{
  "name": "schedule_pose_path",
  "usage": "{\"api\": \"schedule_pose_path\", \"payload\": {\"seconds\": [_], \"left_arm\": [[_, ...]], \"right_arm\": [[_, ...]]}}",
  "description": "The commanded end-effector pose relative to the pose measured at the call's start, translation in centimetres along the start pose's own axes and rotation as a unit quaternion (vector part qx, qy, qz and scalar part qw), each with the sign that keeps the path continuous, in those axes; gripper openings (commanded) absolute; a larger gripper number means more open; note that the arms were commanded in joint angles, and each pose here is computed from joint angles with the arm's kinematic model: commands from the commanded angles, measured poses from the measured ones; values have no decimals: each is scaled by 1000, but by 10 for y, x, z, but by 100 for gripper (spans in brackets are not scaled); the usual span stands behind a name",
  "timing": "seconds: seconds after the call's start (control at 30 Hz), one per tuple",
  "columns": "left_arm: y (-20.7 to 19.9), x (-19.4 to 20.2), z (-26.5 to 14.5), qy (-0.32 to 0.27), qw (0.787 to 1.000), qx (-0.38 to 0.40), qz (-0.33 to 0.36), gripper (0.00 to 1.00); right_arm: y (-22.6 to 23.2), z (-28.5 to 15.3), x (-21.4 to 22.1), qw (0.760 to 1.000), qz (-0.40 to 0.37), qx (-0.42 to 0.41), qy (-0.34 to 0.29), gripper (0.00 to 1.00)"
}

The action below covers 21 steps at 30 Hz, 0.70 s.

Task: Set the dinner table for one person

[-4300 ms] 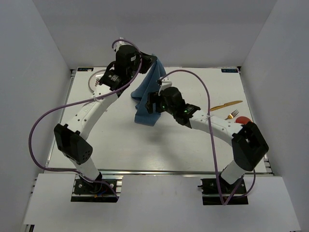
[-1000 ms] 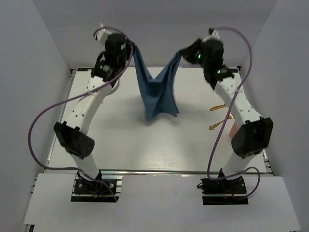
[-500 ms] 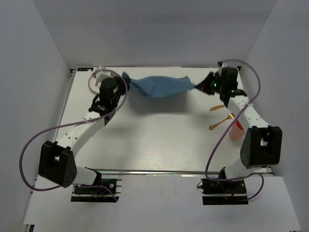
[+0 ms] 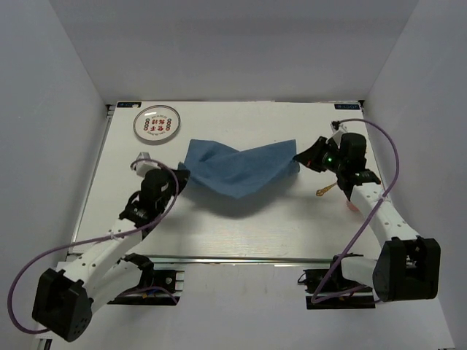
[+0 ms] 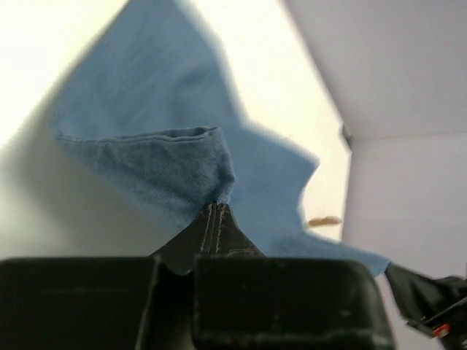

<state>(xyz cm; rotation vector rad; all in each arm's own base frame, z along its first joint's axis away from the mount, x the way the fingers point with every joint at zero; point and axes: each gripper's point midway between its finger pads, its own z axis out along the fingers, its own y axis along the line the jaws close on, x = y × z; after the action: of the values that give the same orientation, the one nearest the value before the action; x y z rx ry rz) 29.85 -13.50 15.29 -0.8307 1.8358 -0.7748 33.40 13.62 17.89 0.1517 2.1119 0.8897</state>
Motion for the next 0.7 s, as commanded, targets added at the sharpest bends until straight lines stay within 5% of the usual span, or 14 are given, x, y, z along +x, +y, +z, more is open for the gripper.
{"api": "schedule_pose_path", "payload": {"seconds": [0.0, 0.07, 0.13, 0.17, 0.2, 0.33, 0.4, 0.67], "left_arm": [[-69, -49, 2, -47, 999, 15, 11, 0], [-83, -54, 29, -37, 999, -14, 29, 0], [-151, -86, 42, -38, 999, 7, 34, 0], [-142, -74, 84, -8, 998, -40, 52, 0], [-203, -104, 80, -17, 999, -12, 49, 0], [-274, -136, 119, -32, 997, 28, 57, 0], [-298, -153, 135, -53, 994, 74, 61, 0], [-388, -231, 72, -145, 949, 269, 71, 0]], "right_arm": [[39, -7, -62, 996, -38, -38, -67, 0], [53, -4, -102, 994, -33, -35, -95, 0], [59, 1, -128, 994, -25, -36, -99, 0], [68, 10, -156, 993, -22, -44, -105, 0], [75, 12, -170, 992, -21, -52, -109, 0], [85, 43, -231, 991, -23, -91, -96, 0], [125, 28, -269, 981, -58, -150, -111, 0], [127, -5, -340, 954, -73, -245, -155, 0]]}}
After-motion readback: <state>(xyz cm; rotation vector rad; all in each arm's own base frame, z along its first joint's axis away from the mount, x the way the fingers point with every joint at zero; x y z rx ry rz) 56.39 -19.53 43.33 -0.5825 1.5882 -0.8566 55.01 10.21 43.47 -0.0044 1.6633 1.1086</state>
